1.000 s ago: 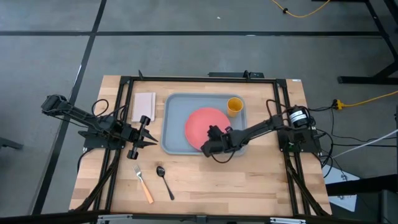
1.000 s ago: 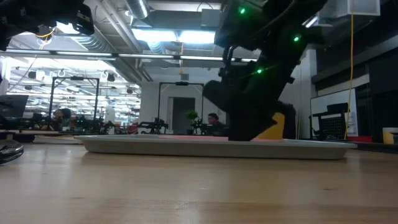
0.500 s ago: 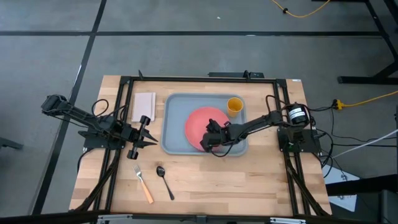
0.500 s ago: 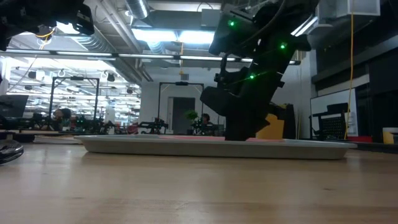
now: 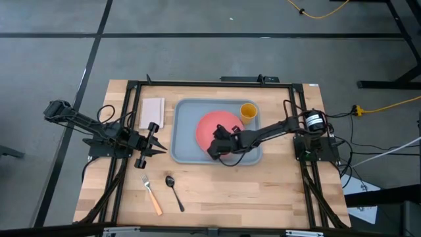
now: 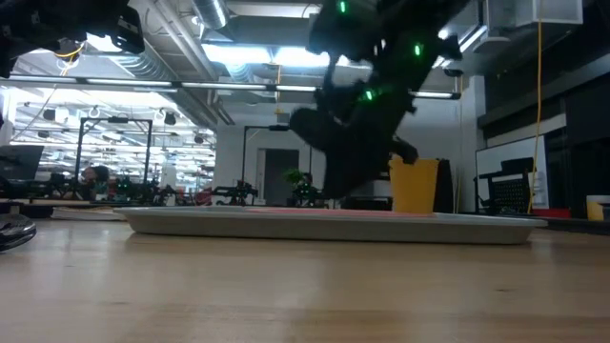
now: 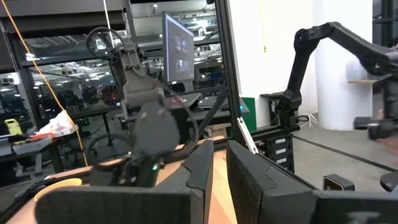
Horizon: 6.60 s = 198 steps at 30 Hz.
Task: Pick and place plate/cup/fork/spoon on tray
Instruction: Put the pink plate on the serving tray, then move the fork on the table
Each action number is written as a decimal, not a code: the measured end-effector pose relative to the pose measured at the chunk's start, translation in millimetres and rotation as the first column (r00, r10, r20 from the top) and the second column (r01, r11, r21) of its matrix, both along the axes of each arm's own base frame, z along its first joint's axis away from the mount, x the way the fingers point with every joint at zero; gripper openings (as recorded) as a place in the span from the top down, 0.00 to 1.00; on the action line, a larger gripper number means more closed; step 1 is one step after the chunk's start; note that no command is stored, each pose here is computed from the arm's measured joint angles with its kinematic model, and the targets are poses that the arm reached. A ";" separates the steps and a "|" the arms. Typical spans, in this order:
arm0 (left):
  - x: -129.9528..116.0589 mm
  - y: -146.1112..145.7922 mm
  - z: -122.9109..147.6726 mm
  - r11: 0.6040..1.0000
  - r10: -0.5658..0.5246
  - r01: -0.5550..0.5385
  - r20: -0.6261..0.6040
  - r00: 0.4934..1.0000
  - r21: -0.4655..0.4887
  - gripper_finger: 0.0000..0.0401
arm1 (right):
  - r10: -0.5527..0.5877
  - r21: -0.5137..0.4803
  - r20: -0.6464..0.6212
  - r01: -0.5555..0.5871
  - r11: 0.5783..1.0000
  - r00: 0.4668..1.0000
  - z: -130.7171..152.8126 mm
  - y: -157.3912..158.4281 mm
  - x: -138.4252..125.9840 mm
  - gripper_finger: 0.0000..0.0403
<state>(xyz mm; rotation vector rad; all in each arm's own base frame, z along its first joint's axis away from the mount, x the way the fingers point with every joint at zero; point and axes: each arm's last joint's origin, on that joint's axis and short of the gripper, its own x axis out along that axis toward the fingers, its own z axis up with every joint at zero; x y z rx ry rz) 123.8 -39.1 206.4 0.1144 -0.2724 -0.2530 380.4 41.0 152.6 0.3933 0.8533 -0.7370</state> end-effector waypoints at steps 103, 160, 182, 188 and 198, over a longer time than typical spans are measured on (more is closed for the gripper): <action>0.2 0.0 -0.7 1.000 0.000 0.000 -0.007 1.000 0.002 0.90 | 0.799 -0.580 0.514 -0.560 0.592 0.312 12.1 -9.2 -261.8 0.75; -0.5 0.2 1.9 1.000 0.001 -0.001 0.021 1.000 0.000 0.90 | 0.763 -0.583 0.538 -0.497 0.643 0.357 13.5 -30.1 -281.8 0.75; -9.7 3.4 29.1 0.997 0.025 -0.004 0.278 0.960 -0.078 0.90 | 0.767 -0.588 0.533 -0.496 0.639 0.357 13.4 -30.1 -281.8 0.75; 18.9 3.0 56.9 0.925 0.219 -0.234 -0.085 0.972 -0.299 0.90 | 0.768 -0.589 0.532 -0.495 0.638 0.357 13.4 -30.1 -281.8 0.75; 71.3 -23.4 128.8 0.867 0.030 -0.251 -0.459 0.888 -0.430 0.90 | 0.768 -0.589 0.532 -0.496 0.638 0.357 13.4 -30.1 -281.8 0.75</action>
